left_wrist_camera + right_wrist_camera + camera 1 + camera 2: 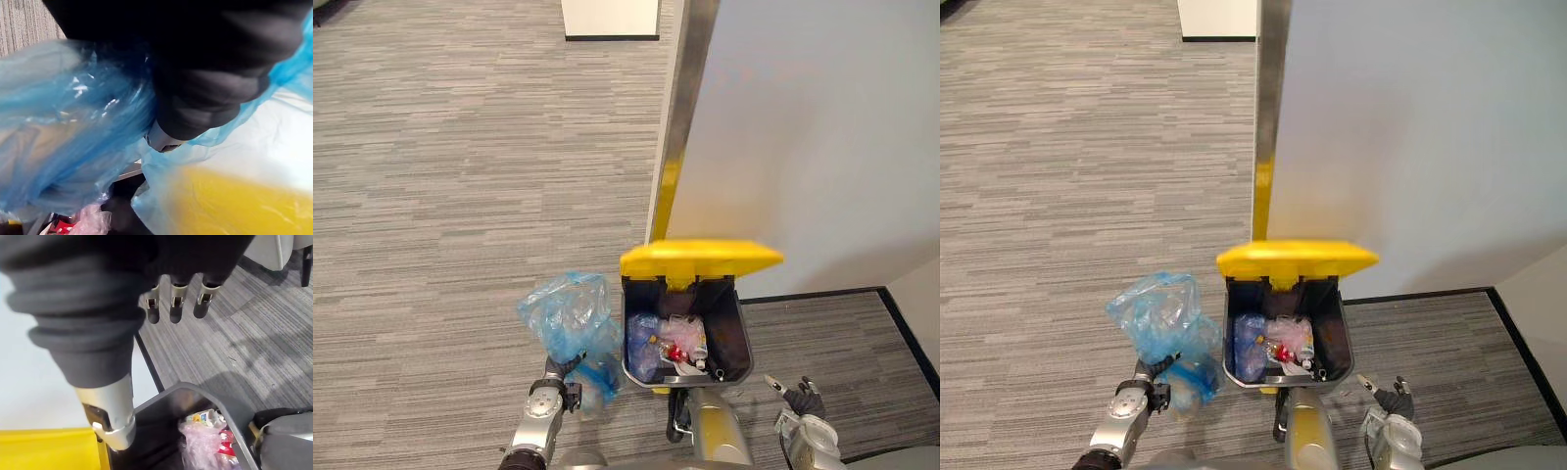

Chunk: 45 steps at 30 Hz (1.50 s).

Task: Gather rubbish on tea table into small bin, then transfer packed bag to large trash can.

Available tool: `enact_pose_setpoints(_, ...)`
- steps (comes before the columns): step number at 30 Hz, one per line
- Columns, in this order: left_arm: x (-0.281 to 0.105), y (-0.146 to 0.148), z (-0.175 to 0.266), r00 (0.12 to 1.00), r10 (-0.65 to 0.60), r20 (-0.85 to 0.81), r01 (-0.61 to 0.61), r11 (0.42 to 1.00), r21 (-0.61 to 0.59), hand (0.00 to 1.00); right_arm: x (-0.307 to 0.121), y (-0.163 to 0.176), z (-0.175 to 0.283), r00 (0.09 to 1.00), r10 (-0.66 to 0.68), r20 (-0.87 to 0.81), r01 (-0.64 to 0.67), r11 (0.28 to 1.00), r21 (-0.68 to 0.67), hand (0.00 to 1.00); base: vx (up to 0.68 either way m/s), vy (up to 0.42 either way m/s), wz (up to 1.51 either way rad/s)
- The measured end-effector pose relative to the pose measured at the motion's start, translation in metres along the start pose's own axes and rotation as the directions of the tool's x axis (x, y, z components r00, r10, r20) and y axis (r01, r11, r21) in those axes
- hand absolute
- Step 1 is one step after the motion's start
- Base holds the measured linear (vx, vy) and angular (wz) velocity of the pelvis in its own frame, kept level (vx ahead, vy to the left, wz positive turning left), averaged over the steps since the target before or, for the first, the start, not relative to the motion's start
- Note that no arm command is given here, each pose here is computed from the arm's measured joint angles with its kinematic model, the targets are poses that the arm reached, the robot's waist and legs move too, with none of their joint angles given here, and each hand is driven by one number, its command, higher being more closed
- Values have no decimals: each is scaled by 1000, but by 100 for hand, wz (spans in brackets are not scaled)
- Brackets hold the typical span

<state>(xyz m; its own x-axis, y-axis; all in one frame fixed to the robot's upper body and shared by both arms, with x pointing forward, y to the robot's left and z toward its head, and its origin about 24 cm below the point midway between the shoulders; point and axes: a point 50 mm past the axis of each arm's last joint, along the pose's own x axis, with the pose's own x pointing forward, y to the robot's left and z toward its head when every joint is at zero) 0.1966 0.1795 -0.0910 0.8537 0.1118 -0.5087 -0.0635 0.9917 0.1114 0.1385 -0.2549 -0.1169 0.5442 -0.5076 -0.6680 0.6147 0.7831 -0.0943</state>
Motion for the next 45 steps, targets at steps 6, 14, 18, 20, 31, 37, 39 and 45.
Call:
enact_pose_setpoints(6,-6,2,-7,1000,4,-13,-4,1000,3,100,-5,39,0,988,153,5,-151,984,-93,0,-7,5,13)
enact_pose_setpoints(14,-1,-11,23,992,-63,109,60,998,27,100,-14,130,65,873,452,184,-387,871,-303,0,-61,-27,36)
enact_pose_setpoints(18,5,-13,52,974,-65,216,66,998,1,100,-28,166,133,743,552,379,-397,819,-414,0,-140,-65,32)
enact_pose_setpoints(20,7,-14,63,963,-66,260,72,997,-15,100,-31,172,158,705,563,432,-373,812,-449,0,-144,-86,25)
enact_pose_setpoints(31,9,-8,96,918,-87,388,84,996,24,100,-69,168,320,458,507,730,-91,844,-528,0,-84,-50,1)
enact_pose_setpoints(37,10,-2,104,907,-88,411,80,996,36,100,-69,169,329,462,510,725,-38,829,-558,0,2,5,0)
enact_pose_setpoints(39,10,-2,106,905,-92,416,83,996,40,100,-69,169,331,464,515,720,-25,820,-571,0,-17,27,-4)
enact_pose_setpoints(45,2,-13,125,857,-140,495,139,989,39,100,-69,167,339,467,511,722,17,811,-585,0,-4,6,-1)
